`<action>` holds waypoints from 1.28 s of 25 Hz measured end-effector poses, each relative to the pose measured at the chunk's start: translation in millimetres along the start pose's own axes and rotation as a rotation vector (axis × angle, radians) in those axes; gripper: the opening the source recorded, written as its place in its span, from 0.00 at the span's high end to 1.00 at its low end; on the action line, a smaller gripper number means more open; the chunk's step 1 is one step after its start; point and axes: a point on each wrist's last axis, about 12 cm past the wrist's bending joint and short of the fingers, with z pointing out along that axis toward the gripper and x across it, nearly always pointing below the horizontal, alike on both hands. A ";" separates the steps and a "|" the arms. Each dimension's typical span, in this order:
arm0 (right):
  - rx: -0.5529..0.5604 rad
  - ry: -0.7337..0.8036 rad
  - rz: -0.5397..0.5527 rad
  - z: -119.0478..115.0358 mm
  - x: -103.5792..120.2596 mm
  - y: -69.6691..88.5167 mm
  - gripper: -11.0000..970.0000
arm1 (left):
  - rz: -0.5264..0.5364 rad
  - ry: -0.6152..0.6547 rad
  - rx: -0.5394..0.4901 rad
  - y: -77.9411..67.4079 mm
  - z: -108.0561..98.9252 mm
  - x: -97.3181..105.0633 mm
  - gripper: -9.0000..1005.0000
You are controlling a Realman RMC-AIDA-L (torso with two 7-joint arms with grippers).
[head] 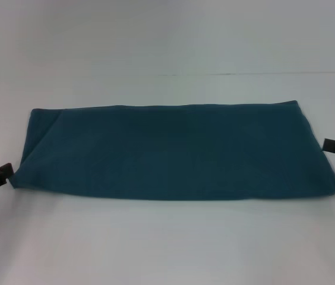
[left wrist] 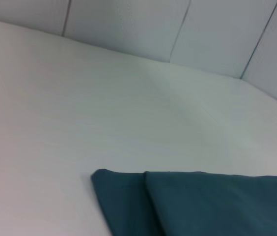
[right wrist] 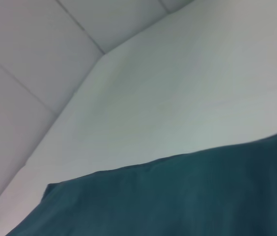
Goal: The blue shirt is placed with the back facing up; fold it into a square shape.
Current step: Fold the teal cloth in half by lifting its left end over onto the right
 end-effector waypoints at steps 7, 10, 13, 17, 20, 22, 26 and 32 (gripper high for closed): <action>-0.057 0.030 -0.043 16.2 -13.9 12.0 0.20 | -0.181 0.020 0.043 -4.6 0.7 0.1 0.26; -0.064 0.044 -0.062 21.7 -18.6 15.4 0.16 | -0.281 0.064 0.027 -2.8 -0.1 2.1 0.24; -0.070 0.051 -0.077 25.0 -22.5 17.8 0.15 | -0.324 0.086 0.018 -2.0 -1.2 2.6 0.23; -0.072 0.052 -0.087 26.5 -26.3 19.0 0.15 | -0.407 0.116 0.006 -2.1 0.5 6.6 0.23; -0.070 0.051 -0.093 25.9 -29.1 18.9 0.15 | -0.441 0.146 0.012 -4.4 5.7 6.4 0.23; -0.067 0.051 -0.095 25.1 -30.2 18.4 0.15 | -0.450 0.170 0.016 -6.1 9.2 6.4 0.23; -0.067 0.050 -0.096 24.8 -31.4 18.4 0.15 | -0.459 0.193 0.023 -8.9 18.5 5.1 0.23; -0.065 0.047 -0.096 24.0 -32.2 17.9 0.15 | -0.467 0.197 0.010 -6.8 29.4 3.1 0.23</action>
